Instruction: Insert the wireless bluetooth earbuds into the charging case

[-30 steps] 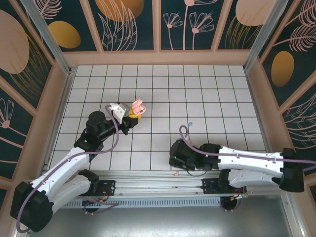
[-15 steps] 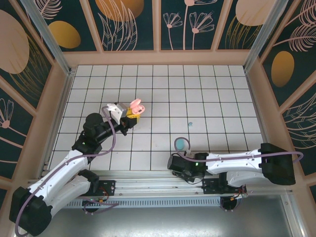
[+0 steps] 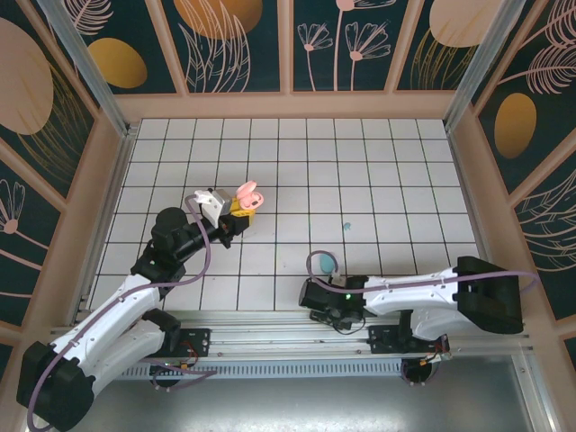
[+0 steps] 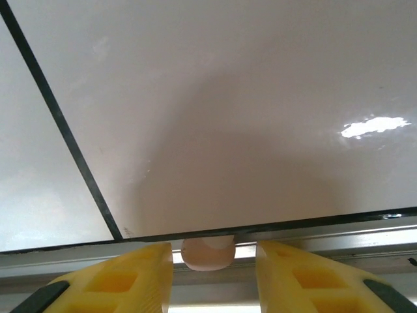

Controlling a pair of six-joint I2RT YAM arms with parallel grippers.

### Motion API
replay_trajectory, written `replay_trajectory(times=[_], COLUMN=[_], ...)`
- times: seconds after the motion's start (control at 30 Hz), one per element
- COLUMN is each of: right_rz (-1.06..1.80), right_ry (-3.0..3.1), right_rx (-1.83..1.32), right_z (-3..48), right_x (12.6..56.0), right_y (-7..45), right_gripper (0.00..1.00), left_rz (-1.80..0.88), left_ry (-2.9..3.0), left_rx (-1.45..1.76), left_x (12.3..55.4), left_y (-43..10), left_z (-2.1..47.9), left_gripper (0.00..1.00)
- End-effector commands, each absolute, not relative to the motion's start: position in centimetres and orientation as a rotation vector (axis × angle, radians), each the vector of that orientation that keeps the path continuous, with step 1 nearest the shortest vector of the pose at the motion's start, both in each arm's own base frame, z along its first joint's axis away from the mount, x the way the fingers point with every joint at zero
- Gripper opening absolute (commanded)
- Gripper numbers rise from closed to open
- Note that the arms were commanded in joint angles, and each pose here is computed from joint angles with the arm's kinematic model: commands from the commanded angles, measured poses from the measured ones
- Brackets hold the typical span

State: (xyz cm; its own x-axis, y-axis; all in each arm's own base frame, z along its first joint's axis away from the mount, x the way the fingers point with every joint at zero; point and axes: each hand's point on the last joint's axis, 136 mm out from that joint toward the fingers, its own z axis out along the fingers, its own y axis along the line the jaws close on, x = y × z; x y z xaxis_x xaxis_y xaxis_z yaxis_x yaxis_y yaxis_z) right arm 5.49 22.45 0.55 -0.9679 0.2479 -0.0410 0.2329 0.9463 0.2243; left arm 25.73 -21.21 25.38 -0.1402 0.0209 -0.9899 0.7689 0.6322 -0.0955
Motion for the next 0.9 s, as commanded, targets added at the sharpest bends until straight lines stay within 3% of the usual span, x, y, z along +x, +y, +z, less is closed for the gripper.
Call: replay_trajectory(times=[0.0,0.27,0.5,0.87], right_rz=[0.238,0.059,-0.011,0.026], right_ry=[3.082,3.146,3.131,3.023], right_rx=[0.273,0.127,0.080,-0.036], right_z=[0.1,-1.4,-1.7,3.7], right_x=[5.0,4.4,4.5,6.0], right_y=[22.3,22.1,21.7,23.6], right_gripper=[0.39,0.41,0.30,0.24], left_rz=[-0.732,-0.722,-0.715,-0.709], left_ry=[1.558,1.563,1.559,1.544], left_rx=[0.665,0.660,0.658,0.664], left_x=[25.6,25.7,25.6,25.6], left_y=[-21.1,-21.0,-20.8,-20.8], left_z=[26.3,26.0,26.1,26.6], left_gripper=[0.00,0.00,0.00,0.00])
